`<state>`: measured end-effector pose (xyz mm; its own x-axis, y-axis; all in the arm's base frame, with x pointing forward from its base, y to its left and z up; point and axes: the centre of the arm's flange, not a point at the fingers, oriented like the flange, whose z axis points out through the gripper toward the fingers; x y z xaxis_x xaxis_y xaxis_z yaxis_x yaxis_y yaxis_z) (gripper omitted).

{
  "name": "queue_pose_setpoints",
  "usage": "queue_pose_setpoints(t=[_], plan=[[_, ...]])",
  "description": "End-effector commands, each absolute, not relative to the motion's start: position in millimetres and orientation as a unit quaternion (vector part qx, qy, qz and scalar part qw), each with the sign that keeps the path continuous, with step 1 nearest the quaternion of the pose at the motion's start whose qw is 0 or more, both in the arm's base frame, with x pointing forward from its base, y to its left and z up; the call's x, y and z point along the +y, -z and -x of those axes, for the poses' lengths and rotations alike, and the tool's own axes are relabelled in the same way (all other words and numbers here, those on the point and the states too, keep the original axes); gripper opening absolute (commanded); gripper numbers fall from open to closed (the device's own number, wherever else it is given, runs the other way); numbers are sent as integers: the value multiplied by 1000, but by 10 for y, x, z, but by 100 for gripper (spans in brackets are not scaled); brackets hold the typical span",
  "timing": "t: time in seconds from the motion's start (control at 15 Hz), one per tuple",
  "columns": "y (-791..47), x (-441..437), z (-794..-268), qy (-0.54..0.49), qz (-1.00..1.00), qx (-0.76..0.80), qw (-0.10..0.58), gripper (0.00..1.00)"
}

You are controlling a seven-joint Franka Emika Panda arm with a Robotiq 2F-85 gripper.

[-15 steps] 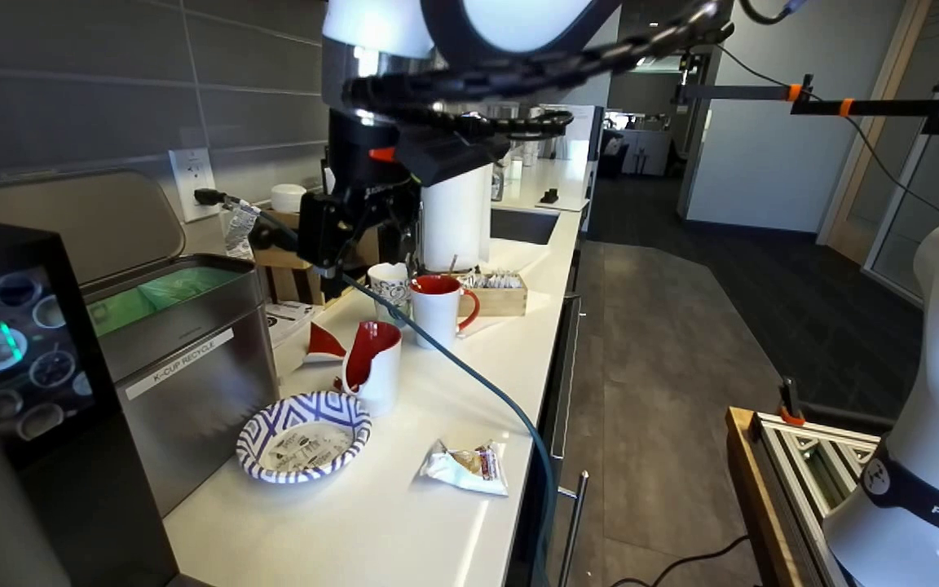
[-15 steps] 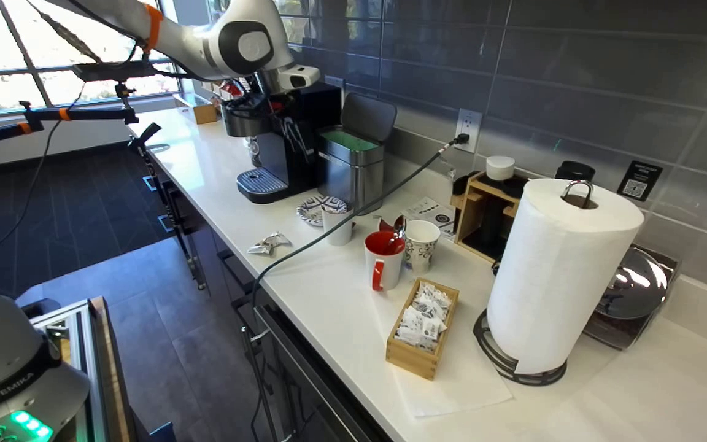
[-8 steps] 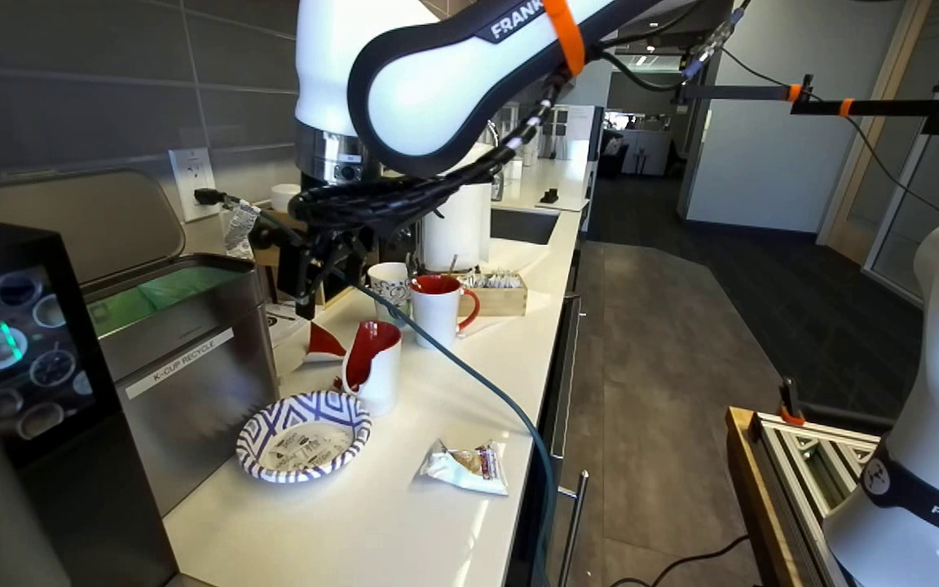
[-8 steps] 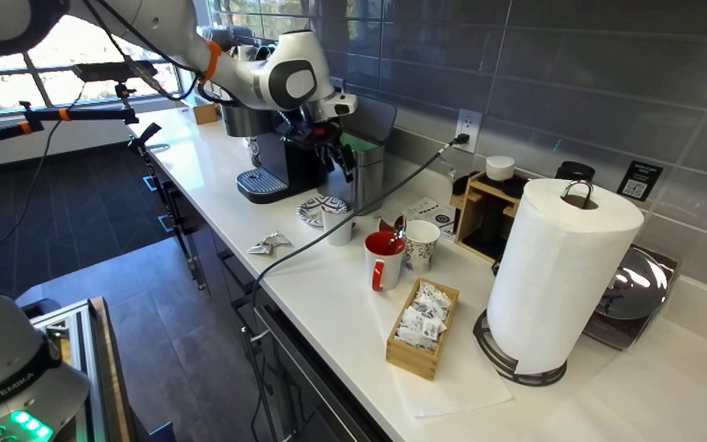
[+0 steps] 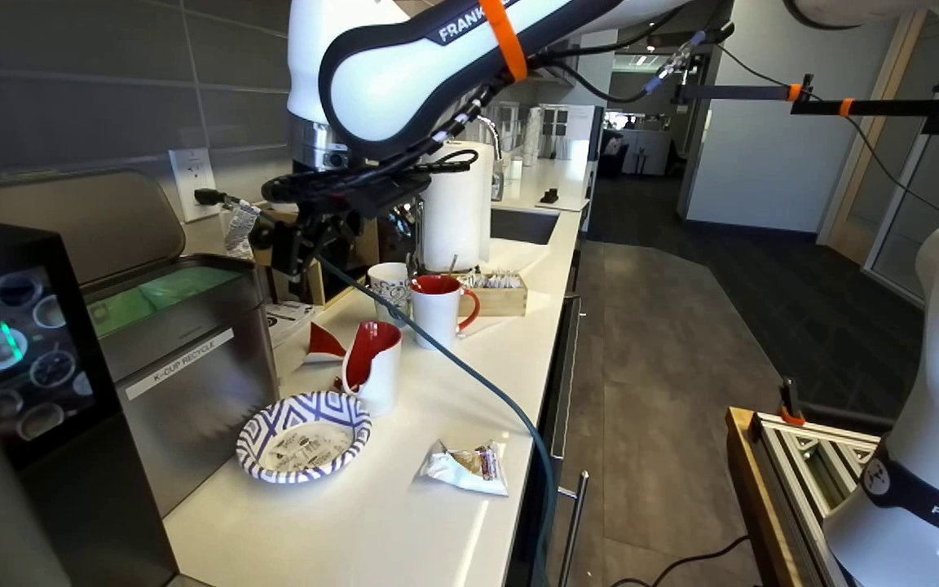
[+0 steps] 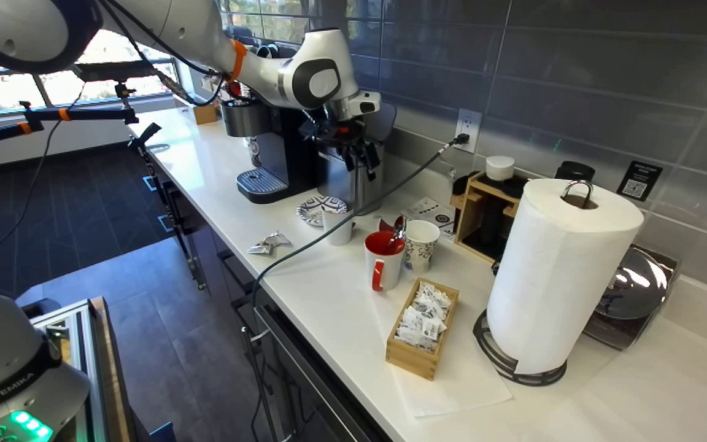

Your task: Pick up the broken piece of the mug from the back of the counter and put it in the broken mug.

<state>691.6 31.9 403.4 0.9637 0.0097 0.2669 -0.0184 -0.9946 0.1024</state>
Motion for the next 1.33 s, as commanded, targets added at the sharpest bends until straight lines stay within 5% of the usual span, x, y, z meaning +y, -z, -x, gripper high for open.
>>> queue_pose_setpoints(t=[0.0,1.27], plan=[[-3985,336,-6948,-137,-989,3,54,100],[-3005,-179,-7723,-102,-987,-76,99,100]])
